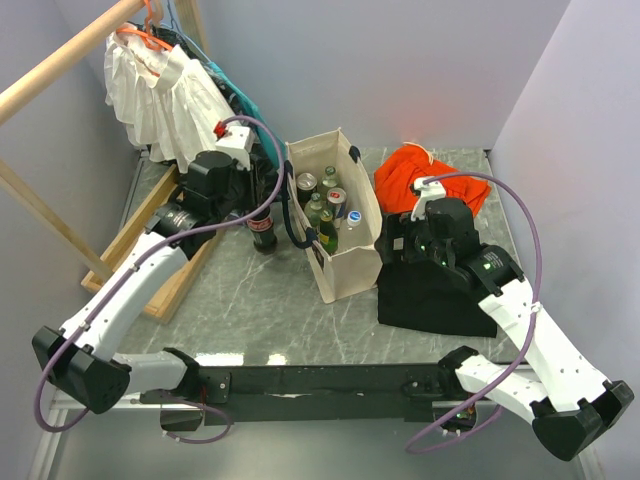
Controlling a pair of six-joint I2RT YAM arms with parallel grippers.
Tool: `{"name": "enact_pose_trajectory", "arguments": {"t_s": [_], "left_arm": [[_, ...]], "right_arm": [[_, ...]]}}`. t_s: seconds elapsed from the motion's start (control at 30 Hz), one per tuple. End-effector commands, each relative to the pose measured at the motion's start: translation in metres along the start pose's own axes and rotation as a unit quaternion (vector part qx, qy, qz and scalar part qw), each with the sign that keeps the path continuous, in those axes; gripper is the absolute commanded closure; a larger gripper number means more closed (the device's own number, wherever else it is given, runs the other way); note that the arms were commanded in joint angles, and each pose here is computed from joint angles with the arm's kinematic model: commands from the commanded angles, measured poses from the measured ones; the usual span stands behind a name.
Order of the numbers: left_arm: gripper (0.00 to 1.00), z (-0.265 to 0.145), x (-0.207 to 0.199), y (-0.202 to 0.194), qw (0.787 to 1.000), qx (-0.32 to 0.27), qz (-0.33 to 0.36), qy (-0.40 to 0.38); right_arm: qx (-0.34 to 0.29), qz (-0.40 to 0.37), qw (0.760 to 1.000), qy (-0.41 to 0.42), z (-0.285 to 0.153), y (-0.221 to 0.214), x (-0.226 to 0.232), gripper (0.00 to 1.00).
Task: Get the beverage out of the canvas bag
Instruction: Place the drink at the center of the board.
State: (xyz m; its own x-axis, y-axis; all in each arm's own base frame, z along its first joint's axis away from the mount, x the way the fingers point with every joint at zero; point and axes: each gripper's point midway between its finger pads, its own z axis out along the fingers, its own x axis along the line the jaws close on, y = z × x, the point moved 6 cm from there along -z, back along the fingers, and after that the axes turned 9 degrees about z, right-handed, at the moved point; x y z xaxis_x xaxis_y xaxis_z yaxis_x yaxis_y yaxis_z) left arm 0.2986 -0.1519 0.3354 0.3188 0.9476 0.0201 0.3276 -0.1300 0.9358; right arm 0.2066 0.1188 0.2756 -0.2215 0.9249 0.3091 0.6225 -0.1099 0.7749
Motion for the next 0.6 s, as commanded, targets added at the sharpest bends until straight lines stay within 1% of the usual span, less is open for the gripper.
{"name": "enact_pose_trajectory", "arguments": {"t_s": [0.0,0.17,0.37,0.57], "left_arm": [[0.99,-0.001,0.000,0.059,0.990,-0.139,-0.029,-0.021],[0.99,0.010,0.003,0.057,0.989,-0.145,-0.030,-0.022],[0.99,0.032,0.005,0.047,0.991,-0.129,-0.025,-0.020],[0.99,0.051,0.006,0.039,0.992,-0.125,-0.019,-0.014]], "right_arm": [[-0.029,-0.009,1.000,-0.002,-0.011,0.013,0.002,0.00],[-0.032,-0.010,0.999,-0.007,-0.012,0.014,0.001,0.00],[-0.036,-0.007,0.999,-0.008,-0.014,0.015,0.000,0.00],[-0.036,-0.008,0.999,-0.008,-0.013,0.015,0.001,0.00]]}}
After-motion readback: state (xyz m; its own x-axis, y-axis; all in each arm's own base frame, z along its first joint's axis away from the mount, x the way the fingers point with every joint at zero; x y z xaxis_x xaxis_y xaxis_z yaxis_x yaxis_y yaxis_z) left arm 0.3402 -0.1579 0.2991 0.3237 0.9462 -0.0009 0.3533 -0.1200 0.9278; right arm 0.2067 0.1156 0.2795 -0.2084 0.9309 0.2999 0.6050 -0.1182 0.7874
